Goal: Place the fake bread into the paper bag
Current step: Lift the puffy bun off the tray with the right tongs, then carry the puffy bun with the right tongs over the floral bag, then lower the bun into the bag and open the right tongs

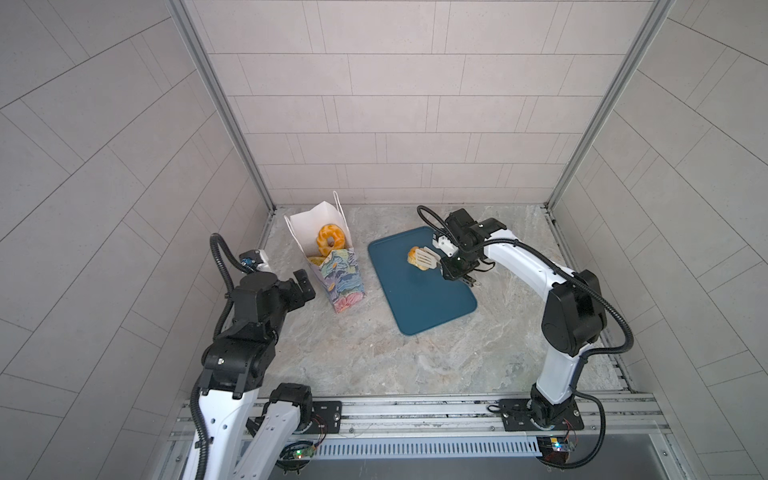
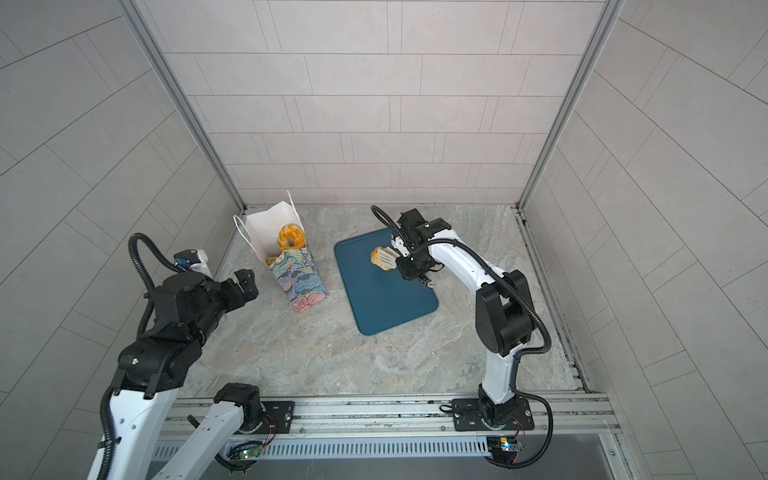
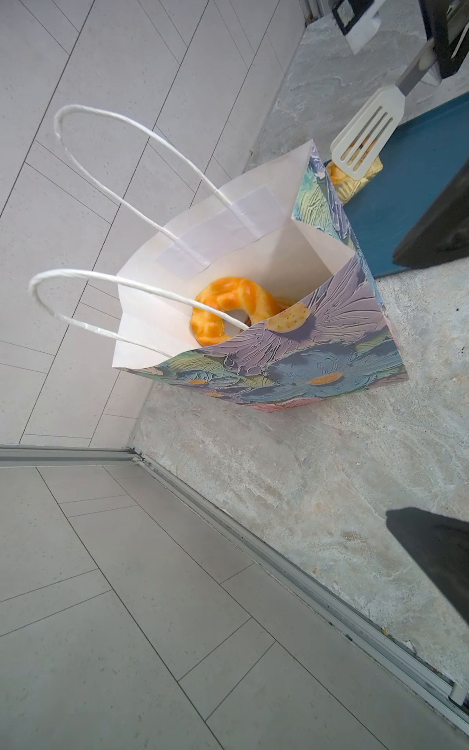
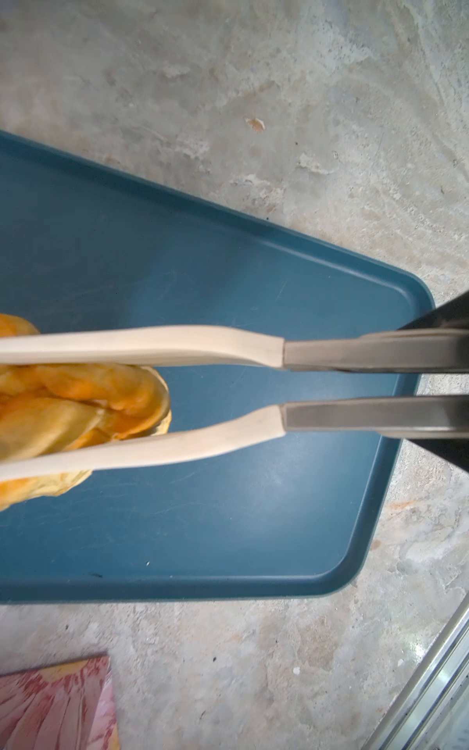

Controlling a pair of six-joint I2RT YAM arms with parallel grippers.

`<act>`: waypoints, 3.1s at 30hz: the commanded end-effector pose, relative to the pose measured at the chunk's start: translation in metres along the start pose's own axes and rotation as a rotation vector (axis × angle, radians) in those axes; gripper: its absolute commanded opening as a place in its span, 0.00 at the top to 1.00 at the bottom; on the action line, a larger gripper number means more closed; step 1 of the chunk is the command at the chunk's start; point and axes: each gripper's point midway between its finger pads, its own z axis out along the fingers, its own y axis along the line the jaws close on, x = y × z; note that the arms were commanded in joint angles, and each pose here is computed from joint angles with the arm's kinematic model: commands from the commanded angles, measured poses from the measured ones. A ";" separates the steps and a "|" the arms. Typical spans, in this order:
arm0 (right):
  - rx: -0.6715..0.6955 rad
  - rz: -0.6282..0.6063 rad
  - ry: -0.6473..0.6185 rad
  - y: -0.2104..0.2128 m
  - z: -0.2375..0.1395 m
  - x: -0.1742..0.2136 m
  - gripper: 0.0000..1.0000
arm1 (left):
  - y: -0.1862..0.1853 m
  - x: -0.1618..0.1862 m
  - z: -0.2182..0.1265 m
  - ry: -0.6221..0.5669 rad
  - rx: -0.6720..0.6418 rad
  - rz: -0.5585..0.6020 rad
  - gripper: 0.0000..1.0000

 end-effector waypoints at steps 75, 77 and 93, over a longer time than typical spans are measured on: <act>-0.192 -0.376 -0.504 0.228 -0.113 -0.140 0.67 | 0.000 -0.006 -0.001 -0.020 -0.007 -0.004 0.00; -0.190 -0.374 -0.494 0.228 -0.109 -0.141 0.67 | -0.002 -0.005 0.001 -0.015 -0.002 -0.007 0.00; -0.154 -0.379 -0.466 0.223 -0.101 -0.138 0.58 | -0.002 -0.007 -0.001 -0.019 0.002 -0.009 0.00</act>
